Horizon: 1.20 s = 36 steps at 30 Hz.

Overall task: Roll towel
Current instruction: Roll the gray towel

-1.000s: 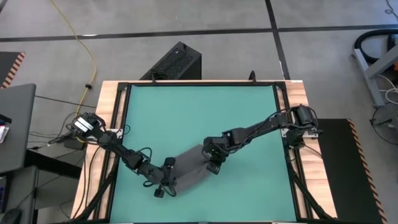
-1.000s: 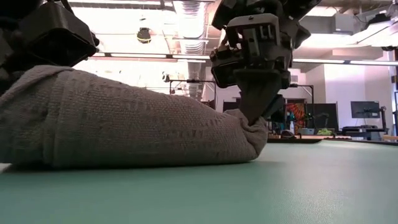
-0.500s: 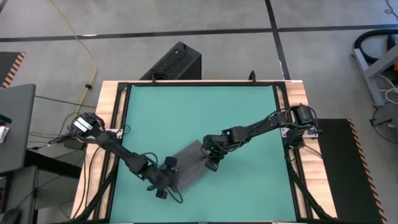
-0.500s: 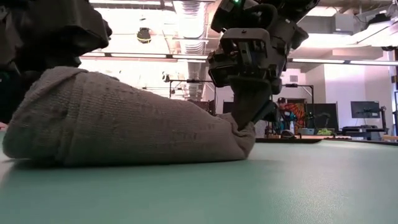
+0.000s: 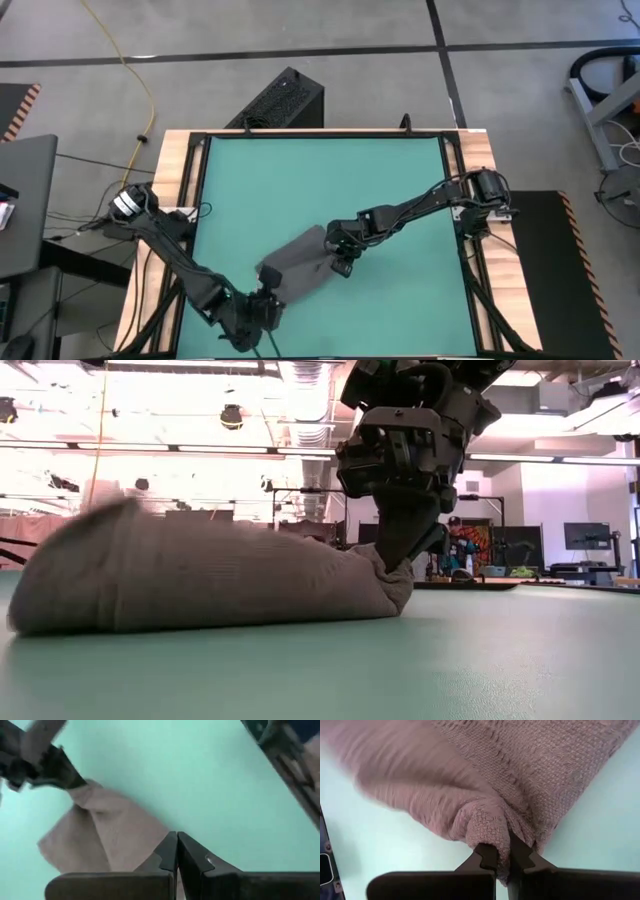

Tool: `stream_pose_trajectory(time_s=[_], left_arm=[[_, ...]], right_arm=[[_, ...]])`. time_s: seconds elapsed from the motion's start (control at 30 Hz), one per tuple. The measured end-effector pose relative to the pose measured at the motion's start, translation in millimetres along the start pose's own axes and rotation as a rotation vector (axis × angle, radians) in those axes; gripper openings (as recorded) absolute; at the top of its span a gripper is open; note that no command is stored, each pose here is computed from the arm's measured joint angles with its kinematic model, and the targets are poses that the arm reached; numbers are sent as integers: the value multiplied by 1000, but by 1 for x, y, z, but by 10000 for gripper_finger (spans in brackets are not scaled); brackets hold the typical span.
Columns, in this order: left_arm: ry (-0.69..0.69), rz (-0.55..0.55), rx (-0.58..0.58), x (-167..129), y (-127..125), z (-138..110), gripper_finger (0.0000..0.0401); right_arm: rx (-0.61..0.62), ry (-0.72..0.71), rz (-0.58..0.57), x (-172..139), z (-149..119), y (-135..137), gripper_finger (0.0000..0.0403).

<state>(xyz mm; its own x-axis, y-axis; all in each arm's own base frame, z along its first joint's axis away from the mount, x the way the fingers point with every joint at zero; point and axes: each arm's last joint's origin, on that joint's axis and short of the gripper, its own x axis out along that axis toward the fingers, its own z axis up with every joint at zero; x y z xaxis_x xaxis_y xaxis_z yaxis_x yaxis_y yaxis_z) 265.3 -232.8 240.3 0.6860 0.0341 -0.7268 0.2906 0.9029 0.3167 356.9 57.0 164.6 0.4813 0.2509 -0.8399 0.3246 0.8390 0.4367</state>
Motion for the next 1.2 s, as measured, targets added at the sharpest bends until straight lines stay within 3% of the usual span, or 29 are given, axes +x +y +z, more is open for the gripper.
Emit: stream_pose_trajectory(time_s=[0.07, 0.13, 0.23, 0.4, 0.43, 0.53, 0.57, 0.63, 0.73, 0.9, 1.2], left_arm=[[43, -9, -20, -6, 1, 2, 0], [68, 52, -45, -13, 3, 3, 0], [-29, 188, -23, -16, 4, 11, 0], [-99, 18, -78, 2, 20, 24, 0], [-72, 64, -77, 5, 26, 21, 0], [45, 382, -26, 6, 44, 6, 0], [64, 413, -2, 6, 47, 4, 0], [101, 343, 1, 13, 52, 0, 0], [143, 134, -55, 32, 51, -15, 0], [140, 172, -108, 51, 48, -43, 0], [132, 1, -263, 59, 41, -53, 0]], right_arm=[[0, 0, 0, 0, 0, 0, 25], [-3, 1, -1, 0, 0, 0, 25], [-2, 2, -1, 0, 0, 0, 25], [-5, 4, -3, 0, 0, 0, 25], [-5, 4, -3, 0, 0, 0, 25], [-5, 4, -3, 0, 0, -1, 25], [-4, 5, -3, 0, 0, -1, 25], [-4, 4, -2, 0, 0, 0, 25], [-12, 0, 7, 0, -1, 2, 25], [-17, -1, 10, 0, -1, 2, 25], [-28, -5, 14, 0, 0, 3, 25]])
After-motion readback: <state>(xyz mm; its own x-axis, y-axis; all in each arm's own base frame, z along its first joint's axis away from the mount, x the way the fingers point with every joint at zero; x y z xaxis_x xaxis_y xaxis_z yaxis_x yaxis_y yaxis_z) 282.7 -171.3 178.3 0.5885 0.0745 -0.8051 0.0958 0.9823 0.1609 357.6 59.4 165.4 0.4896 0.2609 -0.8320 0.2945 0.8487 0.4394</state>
